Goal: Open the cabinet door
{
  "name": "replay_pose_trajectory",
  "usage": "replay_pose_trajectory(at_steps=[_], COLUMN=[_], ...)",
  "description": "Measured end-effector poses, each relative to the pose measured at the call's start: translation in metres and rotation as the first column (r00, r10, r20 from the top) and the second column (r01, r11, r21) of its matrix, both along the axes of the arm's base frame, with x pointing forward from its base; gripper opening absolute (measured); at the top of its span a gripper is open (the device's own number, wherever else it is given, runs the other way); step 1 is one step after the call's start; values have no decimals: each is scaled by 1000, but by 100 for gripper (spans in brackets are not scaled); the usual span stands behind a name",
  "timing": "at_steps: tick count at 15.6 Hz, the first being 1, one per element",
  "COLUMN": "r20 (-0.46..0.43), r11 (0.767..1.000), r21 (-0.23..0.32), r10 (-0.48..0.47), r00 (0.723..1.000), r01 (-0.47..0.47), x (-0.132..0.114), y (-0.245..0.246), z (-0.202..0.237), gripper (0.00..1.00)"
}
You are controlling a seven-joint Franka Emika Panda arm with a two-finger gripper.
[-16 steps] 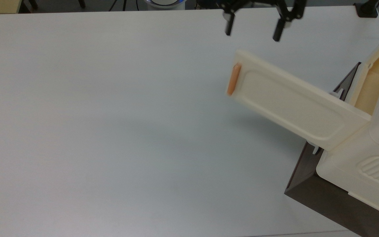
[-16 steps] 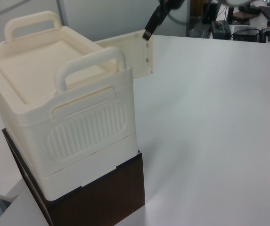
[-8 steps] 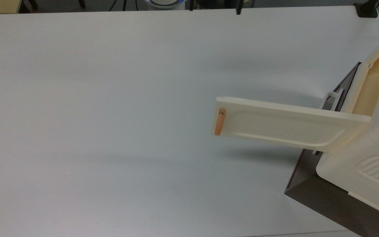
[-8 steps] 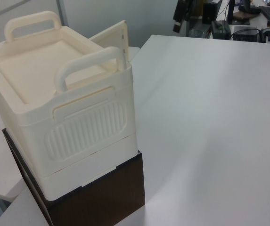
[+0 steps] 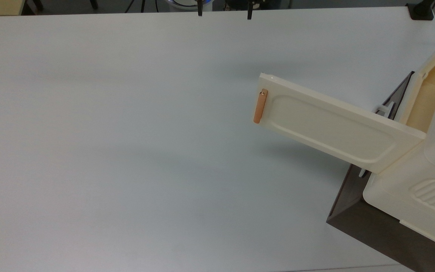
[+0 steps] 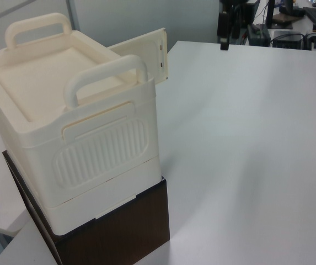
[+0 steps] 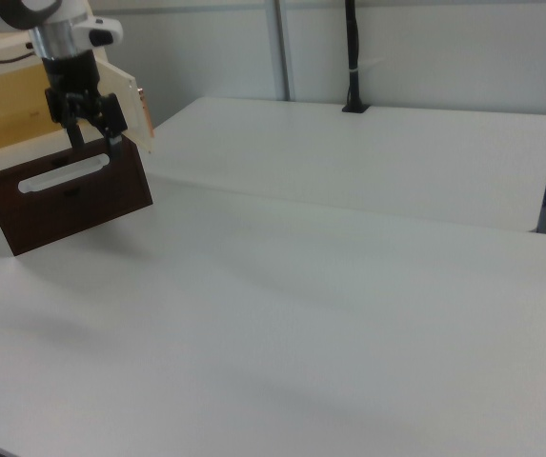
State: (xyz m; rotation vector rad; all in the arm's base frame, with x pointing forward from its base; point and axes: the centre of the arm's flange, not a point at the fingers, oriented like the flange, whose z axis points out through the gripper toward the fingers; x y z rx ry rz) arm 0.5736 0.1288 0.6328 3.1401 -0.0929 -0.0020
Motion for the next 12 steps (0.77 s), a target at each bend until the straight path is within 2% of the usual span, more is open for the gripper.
replay_pose_trajectory(at_steps=[3, 6, 12], r20=[-48, -78, -80], r11=[1000, 998, 1000], r21=[-15, -14, -13], r10=[-8, 65, 11], r00=[999, 995, 997], r01=[7, -67, -12], x=[10, 19, 34], y=[-5, -33, -103], z=[-27, -43, -62], gripper=[100, 100, 100])
